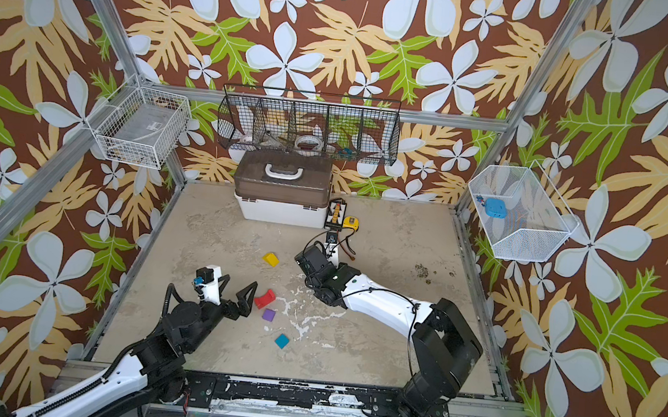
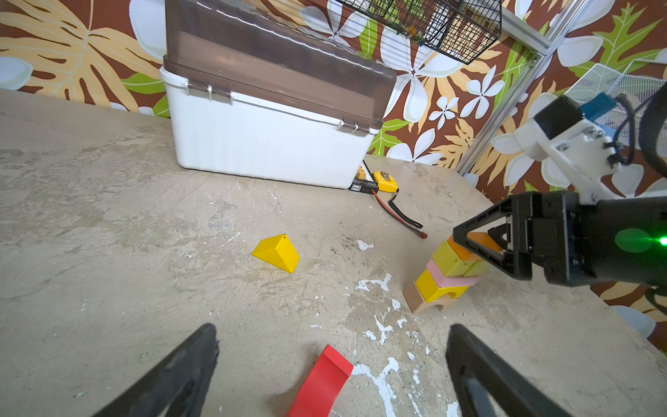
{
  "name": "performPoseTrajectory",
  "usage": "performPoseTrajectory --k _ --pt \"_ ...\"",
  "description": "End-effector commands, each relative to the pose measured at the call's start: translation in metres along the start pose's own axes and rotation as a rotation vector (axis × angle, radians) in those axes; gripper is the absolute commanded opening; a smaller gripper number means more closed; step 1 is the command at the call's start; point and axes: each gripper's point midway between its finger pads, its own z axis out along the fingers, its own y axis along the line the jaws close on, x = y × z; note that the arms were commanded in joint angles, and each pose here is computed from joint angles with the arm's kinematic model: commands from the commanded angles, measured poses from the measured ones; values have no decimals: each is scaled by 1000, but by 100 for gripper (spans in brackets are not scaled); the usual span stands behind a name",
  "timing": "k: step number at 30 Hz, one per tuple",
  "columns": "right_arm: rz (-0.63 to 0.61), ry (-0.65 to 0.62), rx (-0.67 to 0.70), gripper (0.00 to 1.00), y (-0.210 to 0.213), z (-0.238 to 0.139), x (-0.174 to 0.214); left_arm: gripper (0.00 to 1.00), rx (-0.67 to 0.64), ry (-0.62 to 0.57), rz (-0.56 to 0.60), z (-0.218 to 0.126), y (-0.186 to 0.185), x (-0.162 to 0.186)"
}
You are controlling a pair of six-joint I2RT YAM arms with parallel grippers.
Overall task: Build the wood block tower
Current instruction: 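Lower the orange block onto the yellow cubes and open the right gripper, then move the right gripper to the teal block near the robot and grasp it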
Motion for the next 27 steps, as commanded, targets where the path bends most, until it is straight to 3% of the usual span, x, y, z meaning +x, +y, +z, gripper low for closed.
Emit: performPoseTrajectory --k 1,10,15,21,27 --pt "14 -21 14 66 -4 -3 -5 100 6 -28 0 0 -1 -6" --pt "44 -83 -39 68 -17 -41 -26 100 1 -30 0 0 -1 -7" --pt "58 -120 -92 70 -31 -72 -16 100 -2 -30 -2 0 0 -7" --pt "-22 -109 -329 70 -1 -108 35 100 -5 -28 -3 0 1 -6" --pt "-266 -8 -493 76 51 -129 113 100 -7 -34 -8 -1 1 -8"
